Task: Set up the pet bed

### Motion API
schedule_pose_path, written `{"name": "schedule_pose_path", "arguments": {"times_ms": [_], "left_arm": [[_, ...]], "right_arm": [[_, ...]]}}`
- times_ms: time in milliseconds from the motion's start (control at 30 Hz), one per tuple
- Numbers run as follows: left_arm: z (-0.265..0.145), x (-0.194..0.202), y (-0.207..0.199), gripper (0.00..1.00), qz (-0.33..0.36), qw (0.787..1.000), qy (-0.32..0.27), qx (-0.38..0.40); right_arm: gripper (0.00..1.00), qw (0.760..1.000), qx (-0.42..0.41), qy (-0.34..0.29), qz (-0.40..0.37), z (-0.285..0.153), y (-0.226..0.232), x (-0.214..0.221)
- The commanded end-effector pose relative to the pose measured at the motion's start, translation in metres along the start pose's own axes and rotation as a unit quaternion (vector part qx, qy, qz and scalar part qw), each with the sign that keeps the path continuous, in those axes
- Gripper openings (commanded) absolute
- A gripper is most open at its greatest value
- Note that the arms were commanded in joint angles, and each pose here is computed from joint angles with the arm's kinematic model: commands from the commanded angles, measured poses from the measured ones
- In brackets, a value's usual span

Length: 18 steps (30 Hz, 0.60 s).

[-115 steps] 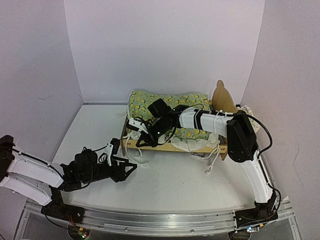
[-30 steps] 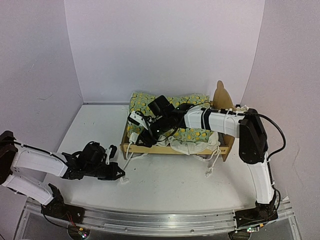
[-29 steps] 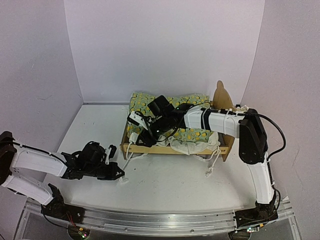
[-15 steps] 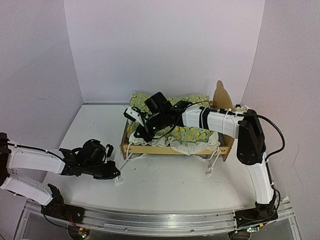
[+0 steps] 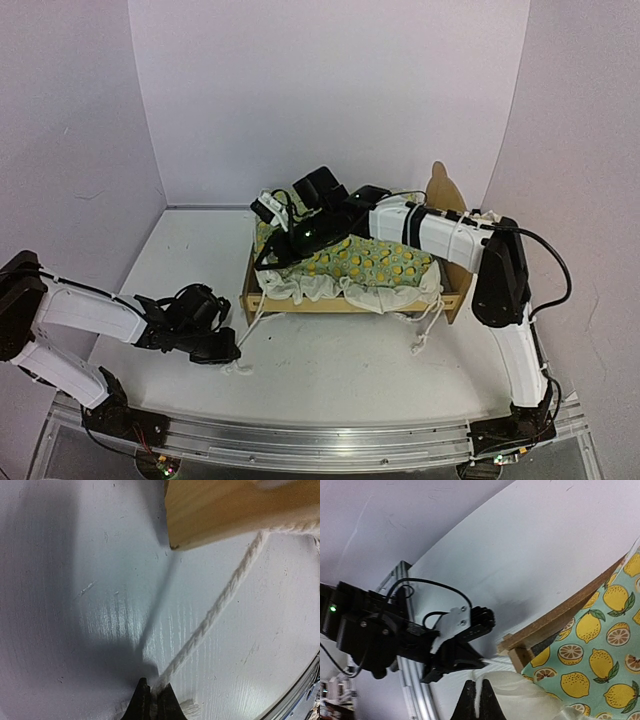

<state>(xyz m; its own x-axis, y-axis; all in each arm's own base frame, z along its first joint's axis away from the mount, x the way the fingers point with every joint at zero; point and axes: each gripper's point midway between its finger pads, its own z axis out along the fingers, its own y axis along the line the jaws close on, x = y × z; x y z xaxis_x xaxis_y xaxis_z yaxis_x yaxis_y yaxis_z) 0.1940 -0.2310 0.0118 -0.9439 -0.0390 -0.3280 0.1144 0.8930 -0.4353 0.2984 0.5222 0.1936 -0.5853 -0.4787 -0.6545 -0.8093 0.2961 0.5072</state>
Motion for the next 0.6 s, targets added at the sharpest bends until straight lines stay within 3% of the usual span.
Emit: {"name": "schedule_pose_path", "arguments": {"times_ms": [0,33,133,200,233,333,400,467,567], "left_arm": [[0.001,-0.004,0.002,0.00,-0.003,1.000,-0.005,-0.009],[0.001,-0.004,0.002,0.00,-0.002,1.000,-0.007,-0.009],[0.005,-0.005,0.006,0.00,0.001,1.000,-0.007,-0.020],[0.007,-0.003,0.008,0.00,0.000,1.000,-0.004,-0.024],[0.008,-0.002,0.009,0.00,-0.001,1.000,0.000,-0.025],[0.009,0.002,0.008,0.00,-0.001,1.000,0.010,-0.020],[0.005,0.001,0.005,0.00,0.003,1.000,0.007,-0.013],[-0.005,-0.002,0.007,0.12,-0.004,1.000,-0.001,-0.018],[-0.023,-0.005,0.007,0.46,-0.025,0.999,-0.014,-0.020]], "right_arm": [[0.17,0.981,-0.171,-0.045,0.077,-0.019,0.064,-0.024],[0.24,0.981,-0.171,-0.051,0.073,-0.019,0.066,-0.020],[0.31,0.991,-0.119,-0.032,0.045,-0.019,0.050,-0.004],[0.36,0.999,-0.036,-0.017,-0.031,-0.036,0.037,0.004],[0.45,0.997,0.013,-0.007,-0.073,-0.047,0.027,0.010],[0.63,0.960,0.200,0.039,-0.191,-0.086,-0.027,0.040],[0.69,0.932,0.258,0.079,-0.240,-0.100,-0.050,0.065],[0.73,0.916,0.298,0.097,-0.250,-0.110,-0.066,0.078],[0.75,0.912,0.325,0.092,-0.233,-0.121,-0.072,0.078]]}}
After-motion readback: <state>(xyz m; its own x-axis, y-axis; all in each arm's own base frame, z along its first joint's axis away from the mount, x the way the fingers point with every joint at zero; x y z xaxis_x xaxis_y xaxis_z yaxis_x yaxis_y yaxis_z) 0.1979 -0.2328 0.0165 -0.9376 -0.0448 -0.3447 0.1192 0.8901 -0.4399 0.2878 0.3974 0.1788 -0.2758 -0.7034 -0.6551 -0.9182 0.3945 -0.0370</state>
